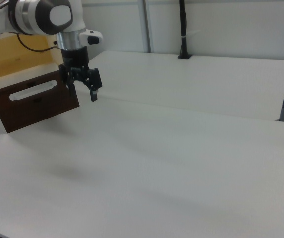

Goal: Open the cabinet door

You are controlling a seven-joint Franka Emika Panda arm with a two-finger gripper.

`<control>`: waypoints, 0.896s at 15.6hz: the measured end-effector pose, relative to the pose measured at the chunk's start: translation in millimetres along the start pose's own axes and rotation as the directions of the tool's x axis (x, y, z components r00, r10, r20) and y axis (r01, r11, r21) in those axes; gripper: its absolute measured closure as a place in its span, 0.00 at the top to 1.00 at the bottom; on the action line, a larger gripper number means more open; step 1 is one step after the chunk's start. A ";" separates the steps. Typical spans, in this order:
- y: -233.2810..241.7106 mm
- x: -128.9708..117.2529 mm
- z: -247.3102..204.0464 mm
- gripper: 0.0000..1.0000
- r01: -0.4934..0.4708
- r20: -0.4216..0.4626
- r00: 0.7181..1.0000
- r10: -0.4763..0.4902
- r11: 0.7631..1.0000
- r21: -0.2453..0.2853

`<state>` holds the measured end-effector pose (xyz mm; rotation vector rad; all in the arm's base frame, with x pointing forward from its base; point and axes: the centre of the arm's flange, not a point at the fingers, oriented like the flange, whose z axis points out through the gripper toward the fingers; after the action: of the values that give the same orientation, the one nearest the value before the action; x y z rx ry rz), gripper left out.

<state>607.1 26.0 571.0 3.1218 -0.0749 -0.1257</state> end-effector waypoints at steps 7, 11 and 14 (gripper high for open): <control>57.0 -19.0 -43.1 1.00 -0.083 -0.073 0.994 0.085 0.996 0.026; 85.1 -31.5 -61.9 1.00 -0.125 -0.104 0.986 0.128 0.992 0.029; 103.9 -34.8 -64.3 1.00 -0.155 -0.109 0.982 0.155 0.988 0.010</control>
<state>572.8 -75.1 639.7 3.1012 -0.3161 0.0483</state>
